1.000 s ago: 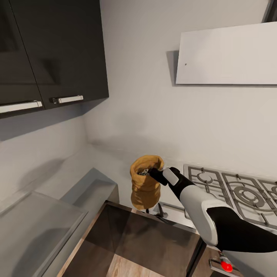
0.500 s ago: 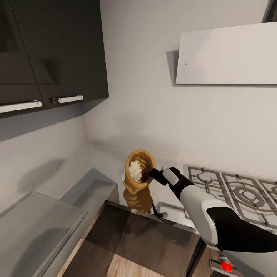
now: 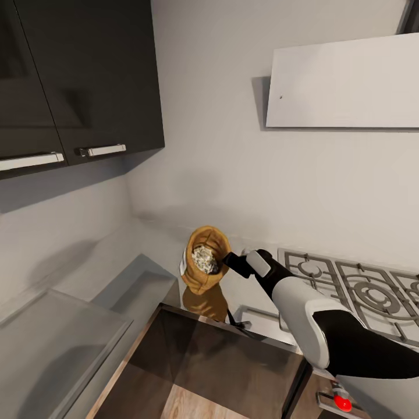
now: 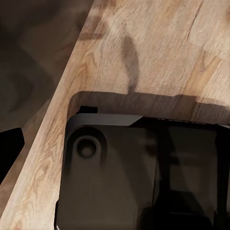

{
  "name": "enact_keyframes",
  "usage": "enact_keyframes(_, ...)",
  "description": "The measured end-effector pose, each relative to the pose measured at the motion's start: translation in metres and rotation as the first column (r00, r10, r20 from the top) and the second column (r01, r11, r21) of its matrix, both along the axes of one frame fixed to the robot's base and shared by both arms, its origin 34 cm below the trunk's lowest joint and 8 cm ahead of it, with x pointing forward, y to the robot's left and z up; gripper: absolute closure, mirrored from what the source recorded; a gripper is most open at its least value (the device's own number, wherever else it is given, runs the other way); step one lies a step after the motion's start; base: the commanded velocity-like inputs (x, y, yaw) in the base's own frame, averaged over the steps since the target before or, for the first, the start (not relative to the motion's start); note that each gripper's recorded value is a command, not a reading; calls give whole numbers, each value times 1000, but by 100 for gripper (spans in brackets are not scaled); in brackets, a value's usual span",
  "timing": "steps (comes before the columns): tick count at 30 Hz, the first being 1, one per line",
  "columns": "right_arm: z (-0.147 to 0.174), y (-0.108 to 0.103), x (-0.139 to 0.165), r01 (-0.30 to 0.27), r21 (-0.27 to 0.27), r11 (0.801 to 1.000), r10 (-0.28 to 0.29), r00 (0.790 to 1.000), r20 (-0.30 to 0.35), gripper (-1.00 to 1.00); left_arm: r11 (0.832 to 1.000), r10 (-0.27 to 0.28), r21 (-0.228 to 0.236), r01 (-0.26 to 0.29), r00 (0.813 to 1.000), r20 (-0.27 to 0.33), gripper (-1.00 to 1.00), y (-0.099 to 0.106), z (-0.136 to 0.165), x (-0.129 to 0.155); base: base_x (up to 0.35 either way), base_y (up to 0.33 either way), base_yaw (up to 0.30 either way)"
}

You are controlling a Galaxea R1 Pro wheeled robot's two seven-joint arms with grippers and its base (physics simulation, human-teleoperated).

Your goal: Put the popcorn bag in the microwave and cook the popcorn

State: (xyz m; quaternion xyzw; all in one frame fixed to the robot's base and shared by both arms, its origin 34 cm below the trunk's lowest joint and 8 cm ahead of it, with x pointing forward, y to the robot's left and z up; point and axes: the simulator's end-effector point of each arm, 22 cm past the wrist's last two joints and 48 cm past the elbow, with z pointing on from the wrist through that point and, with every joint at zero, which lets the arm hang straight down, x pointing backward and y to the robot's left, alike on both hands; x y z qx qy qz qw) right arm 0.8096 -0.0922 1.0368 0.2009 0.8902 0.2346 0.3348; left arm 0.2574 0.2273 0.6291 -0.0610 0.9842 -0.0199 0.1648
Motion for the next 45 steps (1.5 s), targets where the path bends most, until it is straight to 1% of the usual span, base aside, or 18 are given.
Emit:
enact_keyframes(4,17,1,8,-7,0,1000,7,1000,11,100,1000,-1,0,1,1000,0,-100,0,0,0,0,0,0)
enact_keyframes(7,41,-4,18,-1,-26,1000,2,1000,16,100,1000,-1,0,1,1000,0,-100,0,0,0,0,0,0)
enact_keyframes(10,54,-10,22,6,-58,998,-6,1000,5,100,1000,0,0,0,1000,0,-100,0,0,0,0,0,0)
enact_keyframes(12,64,-23,25,2,-78,997,-3,1000,-6,100,1000,0,0,0,1000,0,-100,0,0,0,0,0,0)
enact_keyframes(15,86,-46,31,-6,-112,994,6,1000,-6,100,1000,0,-1,0,1000,0,-100,-1,0,0,0,0,0)
enact_keyframes(18,106,-82,31,26,-200,979,-31,999,-22,100,1000,0,-1,0,1000,1,-100,-1,0,0,0,0,0)
enact_keyframes(19,108,-91,31,32,-212,977,-38,999,-27,100,1000,0,0,0,1000,1,-100,0,0,0,0,0,0)
enact_keyframes(21,111,-117,30,48,-242,969,-59,997,-39,100,1000,0,0,0,1000,1,-100,0,0,0,0,0,0)
enact_keyframes(23,113,-137,29,61,-256,965,-75,996,-46,100,1000,-3,-1,3,1000,2,-100,-1,0,1,0,0,0)
enact_keyframes(24,114,-168,26,76,-279,957,-97,993,-61,100,1000,-4,-4,4,1000,2,-100,-4,0,1,0,0,0)
enact_keyframes(26,121,-190,25,92,-306,947,-115,992,-58,100,1000,-7,-6,7,1000,4,-100,-6,1,2,0,0,0)
enact_keyframes(27,126,-207,24,115,-325,939,-139,989,-51,100,1000,-7,-6,7,1000,4,-100,-6,1,2,-45,0,0)
enact_keyframes(30,127,-212,24,116,-323,939,-142,988,-56,100,1000,-13,-6,13,1000,5,-100,-7,1,2,-216,0,0)
enact_keyframes(36,126,-212,23,115,-324,939,-142,988,-60,100,1000,-13,-6,13,1000,5,-100,-7,1,3,-330,0,0)
enact_keyframes(41,120,-216,15,103,-359,928,-148,984,-100,100,1000,-13,-6,13,1000,5,-100,-7,1,3,-342,0,-131)
enact_keyframes(43,119,-216,13,90,-363,928,-140,983,-115,100,1000,-11,-6,11,1000,5,-100,-7,1,3,-342,0,-193)
enact_keyframes(44,122,-216,13,85,-363,928,-134,985,-112,100,1000,-11,-6,11,1000,5,-100,-6,1,3,-342,0,-56)
enact_keyframes(45,129,-216,14,87,-366,927,-129,987,-94,100,1000,-11,-6,11,1000,5,-100,-7,1,3,-342,0,-28)
